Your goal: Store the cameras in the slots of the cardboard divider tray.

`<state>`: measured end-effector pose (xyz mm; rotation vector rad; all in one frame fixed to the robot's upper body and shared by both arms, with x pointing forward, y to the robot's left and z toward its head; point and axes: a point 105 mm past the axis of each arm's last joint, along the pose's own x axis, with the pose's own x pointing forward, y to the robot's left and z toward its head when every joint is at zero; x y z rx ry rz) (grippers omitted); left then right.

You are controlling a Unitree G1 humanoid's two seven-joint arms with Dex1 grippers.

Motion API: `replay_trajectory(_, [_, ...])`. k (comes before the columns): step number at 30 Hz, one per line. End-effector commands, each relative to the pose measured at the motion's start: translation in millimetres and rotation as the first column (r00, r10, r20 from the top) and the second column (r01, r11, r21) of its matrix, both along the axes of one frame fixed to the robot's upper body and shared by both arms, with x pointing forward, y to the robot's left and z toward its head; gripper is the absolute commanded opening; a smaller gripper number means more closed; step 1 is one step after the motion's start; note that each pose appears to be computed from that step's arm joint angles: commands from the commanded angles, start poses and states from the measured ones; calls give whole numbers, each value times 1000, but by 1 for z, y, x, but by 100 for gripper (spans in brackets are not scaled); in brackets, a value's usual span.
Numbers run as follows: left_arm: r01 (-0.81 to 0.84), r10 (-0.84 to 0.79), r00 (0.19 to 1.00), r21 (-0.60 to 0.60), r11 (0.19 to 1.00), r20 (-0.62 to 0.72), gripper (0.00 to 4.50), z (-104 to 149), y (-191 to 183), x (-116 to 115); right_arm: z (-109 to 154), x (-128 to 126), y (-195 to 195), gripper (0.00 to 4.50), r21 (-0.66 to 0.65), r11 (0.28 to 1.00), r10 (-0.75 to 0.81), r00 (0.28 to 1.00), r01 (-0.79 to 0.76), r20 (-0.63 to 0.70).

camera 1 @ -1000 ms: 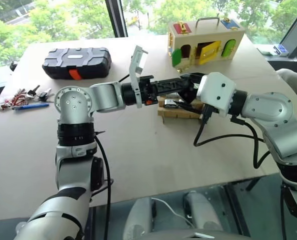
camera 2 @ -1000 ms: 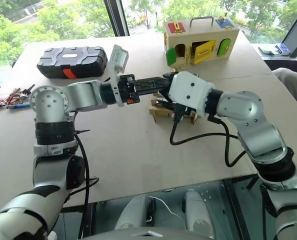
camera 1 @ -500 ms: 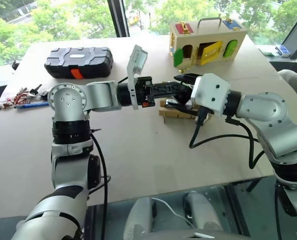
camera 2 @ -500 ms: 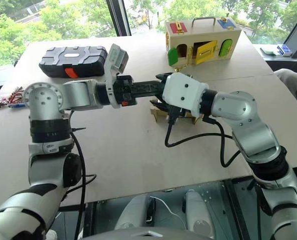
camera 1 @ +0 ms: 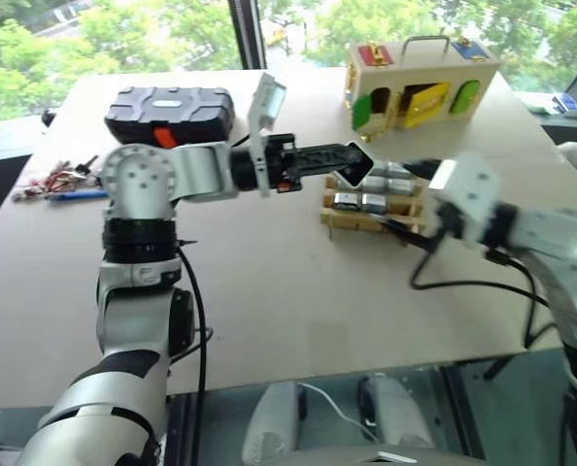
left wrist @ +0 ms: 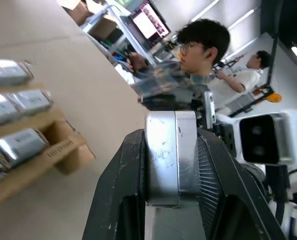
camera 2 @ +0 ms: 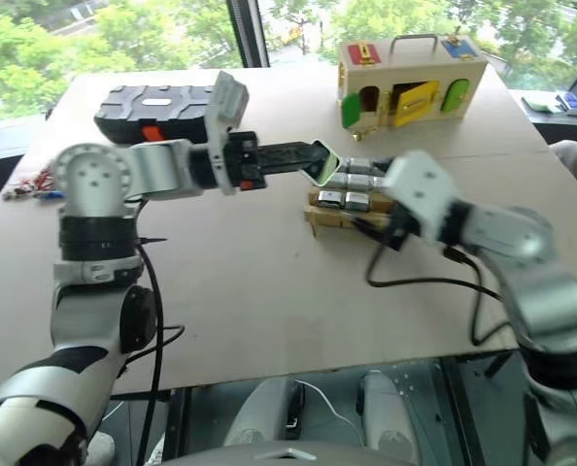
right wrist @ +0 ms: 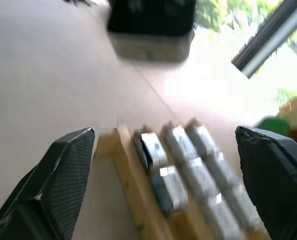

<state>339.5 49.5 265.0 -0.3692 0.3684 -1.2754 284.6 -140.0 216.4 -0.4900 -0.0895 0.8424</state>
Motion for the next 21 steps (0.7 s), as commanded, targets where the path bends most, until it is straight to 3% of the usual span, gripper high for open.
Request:
replay_trajectory(1, [130,-144,968,81,988,206,75,6,-33,8,15,-31,-38,447,14,1000,-18,1000,19,-13])
replay_trajectory(9, [209,-340,868,355,911,361,75,-34,-81,35,39,-53,-65,447,64,994,-91,995,90,28])
replay_trajectory(15, [170,-363,827,425,889,429,75,-44,-103,44,43,-62,-59,447,93,990,-111,993,106,48])
replay_trajectory(21, [112,-365,807,488,866,463,75,-57,-94,53,32,-67,-60,447,79,985,-158,987,155,35])
